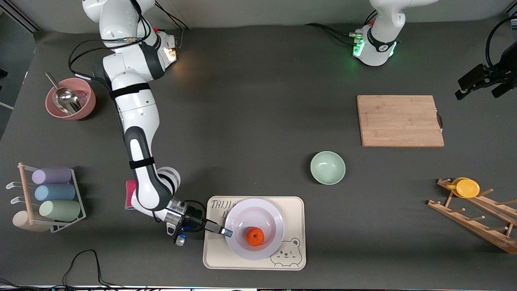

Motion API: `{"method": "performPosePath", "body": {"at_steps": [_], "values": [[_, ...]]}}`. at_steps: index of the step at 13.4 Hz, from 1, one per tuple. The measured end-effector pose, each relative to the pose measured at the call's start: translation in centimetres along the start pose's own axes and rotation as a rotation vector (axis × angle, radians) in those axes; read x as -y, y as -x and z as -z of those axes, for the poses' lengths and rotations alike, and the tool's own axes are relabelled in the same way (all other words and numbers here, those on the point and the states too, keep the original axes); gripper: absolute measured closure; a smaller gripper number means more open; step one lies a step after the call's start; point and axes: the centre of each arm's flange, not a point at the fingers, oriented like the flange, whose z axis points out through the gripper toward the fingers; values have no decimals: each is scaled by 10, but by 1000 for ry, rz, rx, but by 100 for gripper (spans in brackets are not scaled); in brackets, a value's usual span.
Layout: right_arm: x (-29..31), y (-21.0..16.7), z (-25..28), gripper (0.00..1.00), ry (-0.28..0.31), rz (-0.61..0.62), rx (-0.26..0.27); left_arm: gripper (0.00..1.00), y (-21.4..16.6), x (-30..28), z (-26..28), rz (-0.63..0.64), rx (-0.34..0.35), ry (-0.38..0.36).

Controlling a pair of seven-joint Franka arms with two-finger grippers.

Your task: Place orange and plate with both arms

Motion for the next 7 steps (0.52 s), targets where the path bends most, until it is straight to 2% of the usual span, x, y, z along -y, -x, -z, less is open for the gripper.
{"method": "performPosePath", "body": {"at_steps": [1, 2, 7], "values": [[13, -7, 6, 2, 19, 22, 3, 0, 0, 0, 0, 0, 0, 0], [30, -16, 15, 0, 55, 37, 11, 0, 0, 0, 0, 0, 0, 0], [126, -44, 61, 0, 296, 146, 37, 0, 0, 0, 0, 1, 0, 0]]}}
